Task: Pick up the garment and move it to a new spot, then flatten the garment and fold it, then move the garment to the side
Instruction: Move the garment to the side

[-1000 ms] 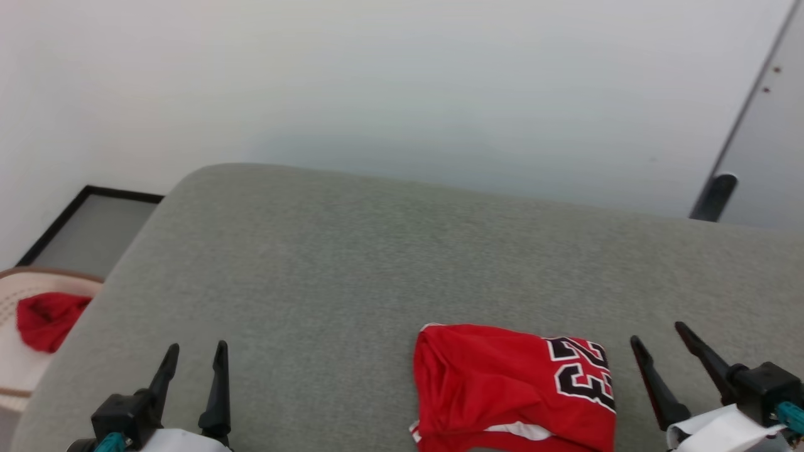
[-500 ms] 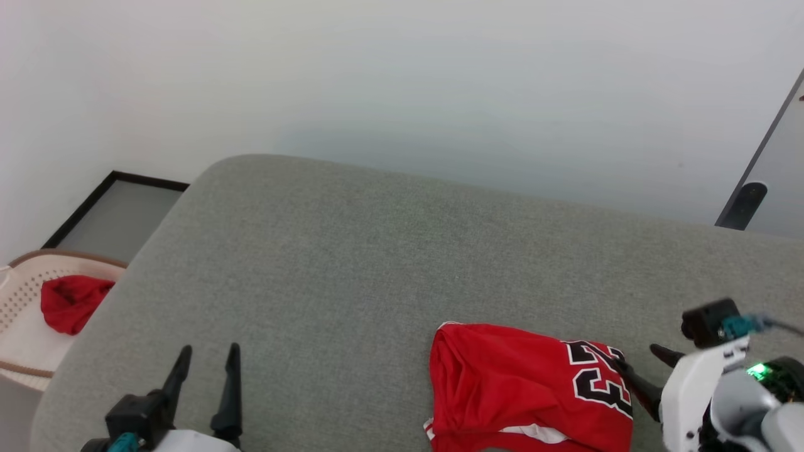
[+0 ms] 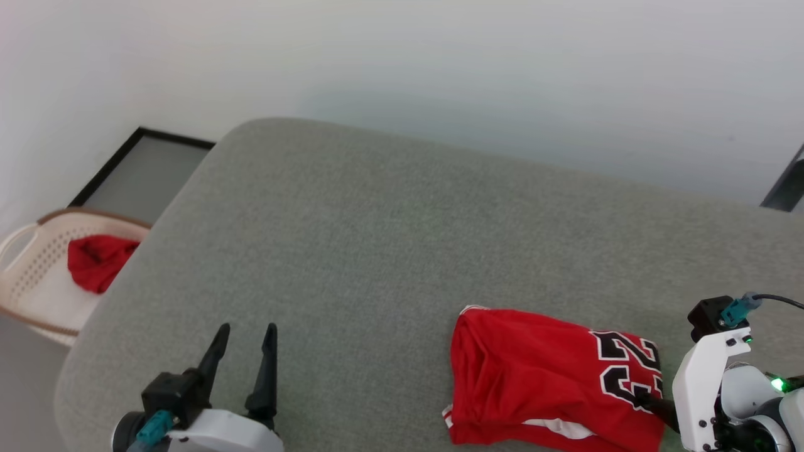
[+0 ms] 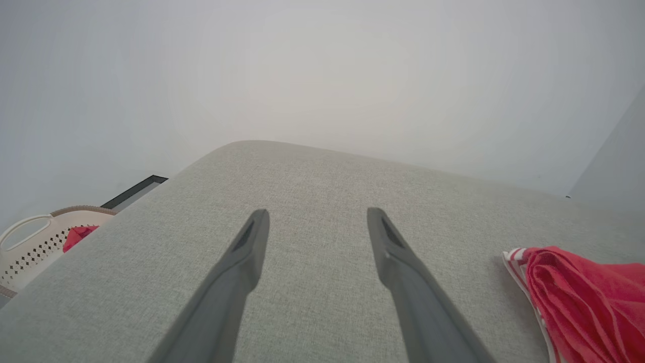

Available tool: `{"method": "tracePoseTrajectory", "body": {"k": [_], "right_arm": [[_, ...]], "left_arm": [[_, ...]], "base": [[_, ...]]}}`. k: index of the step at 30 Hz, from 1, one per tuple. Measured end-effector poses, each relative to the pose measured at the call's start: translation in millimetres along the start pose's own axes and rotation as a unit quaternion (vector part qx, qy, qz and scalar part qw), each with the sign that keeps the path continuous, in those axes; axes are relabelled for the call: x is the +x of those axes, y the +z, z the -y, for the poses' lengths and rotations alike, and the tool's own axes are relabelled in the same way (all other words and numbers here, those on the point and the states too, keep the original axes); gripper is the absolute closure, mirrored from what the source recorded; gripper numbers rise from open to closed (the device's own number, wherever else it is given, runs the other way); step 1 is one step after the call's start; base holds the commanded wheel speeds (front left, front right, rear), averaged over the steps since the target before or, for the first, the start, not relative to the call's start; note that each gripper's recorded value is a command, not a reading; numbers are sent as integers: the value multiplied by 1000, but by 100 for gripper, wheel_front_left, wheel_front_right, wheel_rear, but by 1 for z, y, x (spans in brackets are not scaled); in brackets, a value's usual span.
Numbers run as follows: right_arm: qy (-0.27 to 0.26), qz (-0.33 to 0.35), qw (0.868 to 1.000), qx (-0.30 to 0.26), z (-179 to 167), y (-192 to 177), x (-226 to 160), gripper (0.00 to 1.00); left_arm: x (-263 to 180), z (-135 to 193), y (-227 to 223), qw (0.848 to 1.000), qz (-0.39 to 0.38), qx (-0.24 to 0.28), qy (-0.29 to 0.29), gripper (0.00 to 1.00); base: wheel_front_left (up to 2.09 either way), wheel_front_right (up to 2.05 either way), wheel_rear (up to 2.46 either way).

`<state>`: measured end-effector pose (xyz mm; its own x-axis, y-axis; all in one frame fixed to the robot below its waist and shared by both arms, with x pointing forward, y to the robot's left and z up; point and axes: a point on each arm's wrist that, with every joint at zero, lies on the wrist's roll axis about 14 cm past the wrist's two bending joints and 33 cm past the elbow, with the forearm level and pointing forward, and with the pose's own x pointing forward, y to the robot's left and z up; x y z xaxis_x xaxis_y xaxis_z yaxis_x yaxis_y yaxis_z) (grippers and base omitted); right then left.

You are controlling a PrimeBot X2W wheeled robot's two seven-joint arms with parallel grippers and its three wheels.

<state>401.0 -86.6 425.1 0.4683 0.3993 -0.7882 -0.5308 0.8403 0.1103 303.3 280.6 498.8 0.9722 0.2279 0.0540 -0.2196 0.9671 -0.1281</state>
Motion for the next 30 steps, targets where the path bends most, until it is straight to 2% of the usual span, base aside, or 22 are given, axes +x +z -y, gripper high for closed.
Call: {"method": "tracePoseTrajectory", "body": {"k": [7,11,12,13,21,30], "right_arm": [[20,-52,998,28,-6,-12,26,0],[25,-78,996,27,-8,-15,34,0],[27,-83,996,25,-9,-15,35,45],[27,-85,996,23,-9,-14,35,100],[21,-68,997,42,2,-8,29,100],[-36,-26,998,46,50,12,2,100]], "left_arm": [[7,-1,-6,1000,-12,0,9,0],[6,-4,-10,1000,-20,0,16,0],[6,-5,-11,1000,-21,1,18,0],[7,-5,-11,1000,-21,0,18,0],[11,-3,-8,1000,-17,0,14,0],[22,11,-5,1000,-10,0,-8,0]], "base": [[0,0,0],[0,0,0],[0,0,0],[0,0,0],[0,0,0],[0,0,0]]}}
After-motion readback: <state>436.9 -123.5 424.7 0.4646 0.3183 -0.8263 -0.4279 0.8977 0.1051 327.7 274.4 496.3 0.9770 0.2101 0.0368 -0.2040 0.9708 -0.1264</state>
